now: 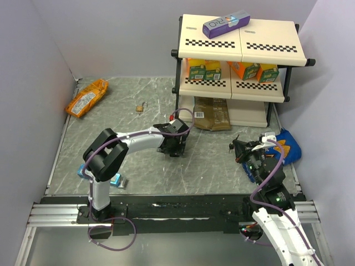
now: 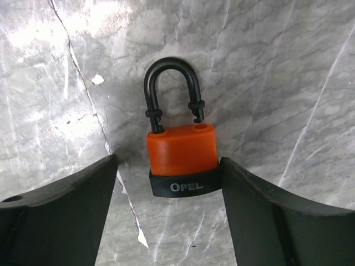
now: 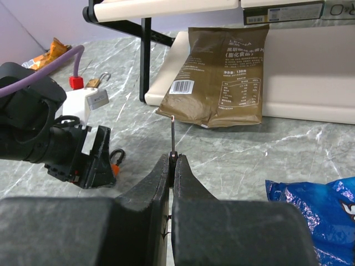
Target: Unlock with the key
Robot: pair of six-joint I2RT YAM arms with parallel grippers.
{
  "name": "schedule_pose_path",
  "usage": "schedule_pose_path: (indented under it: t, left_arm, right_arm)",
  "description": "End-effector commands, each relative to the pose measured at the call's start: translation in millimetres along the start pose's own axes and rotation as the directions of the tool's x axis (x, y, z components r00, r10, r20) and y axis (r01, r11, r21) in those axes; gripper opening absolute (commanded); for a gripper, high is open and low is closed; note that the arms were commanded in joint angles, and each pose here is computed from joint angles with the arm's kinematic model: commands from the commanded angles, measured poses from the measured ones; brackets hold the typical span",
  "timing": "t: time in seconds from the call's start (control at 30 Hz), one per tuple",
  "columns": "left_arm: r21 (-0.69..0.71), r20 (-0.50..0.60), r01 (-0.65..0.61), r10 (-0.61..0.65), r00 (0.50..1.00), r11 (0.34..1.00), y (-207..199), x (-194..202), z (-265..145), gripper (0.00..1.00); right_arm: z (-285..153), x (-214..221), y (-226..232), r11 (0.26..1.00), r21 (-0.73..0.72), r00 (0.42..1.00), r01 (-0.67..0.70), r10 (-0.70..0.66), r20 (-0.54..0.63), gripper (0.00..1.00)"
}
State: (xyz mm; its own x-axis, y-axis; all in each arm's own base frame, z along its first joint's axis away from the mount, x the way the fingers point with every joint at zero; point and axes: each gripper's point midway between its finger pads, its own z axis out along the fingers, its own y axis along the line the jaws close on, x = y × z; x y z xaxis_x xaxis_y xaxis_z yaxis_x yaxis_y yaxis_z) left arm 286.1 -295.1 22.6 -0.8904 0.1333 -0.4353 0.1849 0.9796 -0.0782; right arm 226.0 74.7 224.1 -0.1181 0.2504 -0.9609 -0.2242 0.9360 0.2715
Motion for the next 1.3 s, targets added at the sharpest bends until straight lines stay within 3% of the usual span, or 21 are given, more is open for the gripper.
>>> schedule_pose_path:
  t: [0.0,0.27,0.5,0.6,0.87,1.17,1.27]
  left_arm:
    - [-0.013,0.01,-0.008,0.008,1.0,1.0,-3.4,-5.2,8.4,0.75]
    - [-0.053,-0.012,-0.039,0.038,0.999,0.998,0.1,1.5,18.1,0.51]
    - [-0.145,-0.001,-0.078,0.078,0.997,0.986,11.0,-0.1,16.6,0.13]
    - [-0.237,0.02,-0.105,0.113,0.993,0.966,20.4,-5.7,10.6,0.03]
    - [-0.524,0.076,-0.168,0.243,0.967,0.835,50.8,-24.1,-23.4,0.01]
    - [-0.704,0.035,-0.274,0.417,0.908,0.655,65.1,-41.1,-68.5,0.01]
    - [-0.72,0.037,-0.278,0.435,0.899,0.636,65.3,-45.3,-76.0,0.01]
  right_arm:
    - [1.0,-5.4,1.6,1.0,-0.01,1.0,0.005,-0.005,0.028,0.0]
    - [1.2,-5.1,1.2,1.0,-0.009,1.0,0.007,-0.007,0.027,0.0]
    - [1.5,-5.3,0.9,1.0,-0.007,1.0,0.007,-0.006,0.027,0.0]
    - [1.5,-5.2,1.2,1.0,-0.009,1.0,0.007,-0.007,0.027,0.0]
    - [1.2,-5.1,1.3,1.0,-0.009,1.0,0.007,-0.007,0.027,0.0]
    - [2.1,-4.3,0.8,1.0,-0.006,1.0,0.009,-0.008,0.023,0.0]
    - [2.0,-3.9,0.7,1.0,-0.005,1.0,0.009,-0.009,0.021,0.0]
